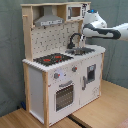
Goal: Play with the kitchen
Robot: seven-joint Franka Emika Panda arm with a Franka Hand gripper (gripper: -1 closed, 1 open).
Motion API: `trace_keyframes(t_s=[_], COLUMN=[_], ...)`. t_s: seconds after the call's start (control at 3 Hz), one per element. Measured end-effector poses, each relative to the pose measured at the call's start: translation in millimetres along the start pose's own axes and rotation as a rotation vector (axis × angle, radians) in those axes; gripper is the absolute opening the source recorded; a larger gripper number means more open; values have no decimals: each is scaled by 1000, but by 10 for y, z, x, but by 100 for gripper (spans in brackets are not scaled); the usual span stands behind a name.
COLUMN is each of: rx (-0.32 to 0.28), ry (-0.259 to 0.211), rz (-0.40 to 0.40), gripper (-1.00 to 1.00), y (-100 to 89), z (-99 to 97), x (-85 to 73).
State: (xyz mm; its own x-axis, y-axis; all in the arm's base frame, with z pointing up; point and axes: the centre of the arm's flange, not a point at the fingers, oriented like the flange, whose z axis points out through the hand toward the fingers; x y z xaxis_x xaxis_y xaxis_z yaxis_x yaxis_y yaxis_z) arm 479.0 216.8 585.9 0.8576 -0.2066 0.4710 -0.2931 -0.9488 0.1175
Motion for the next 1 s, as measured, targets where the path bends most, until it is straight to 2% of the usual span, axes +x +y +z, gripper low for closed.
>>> trace_keyframes(t_s=[0.33, 0.67, 1.0], rx=[39, 73, 57], ry=[-83, -162, -216], rz=[53, 101, 109], gripper=[100, 100, 100], y=[167, 199, 110], z=[287, 543, 831], x=[136, 149, 83])
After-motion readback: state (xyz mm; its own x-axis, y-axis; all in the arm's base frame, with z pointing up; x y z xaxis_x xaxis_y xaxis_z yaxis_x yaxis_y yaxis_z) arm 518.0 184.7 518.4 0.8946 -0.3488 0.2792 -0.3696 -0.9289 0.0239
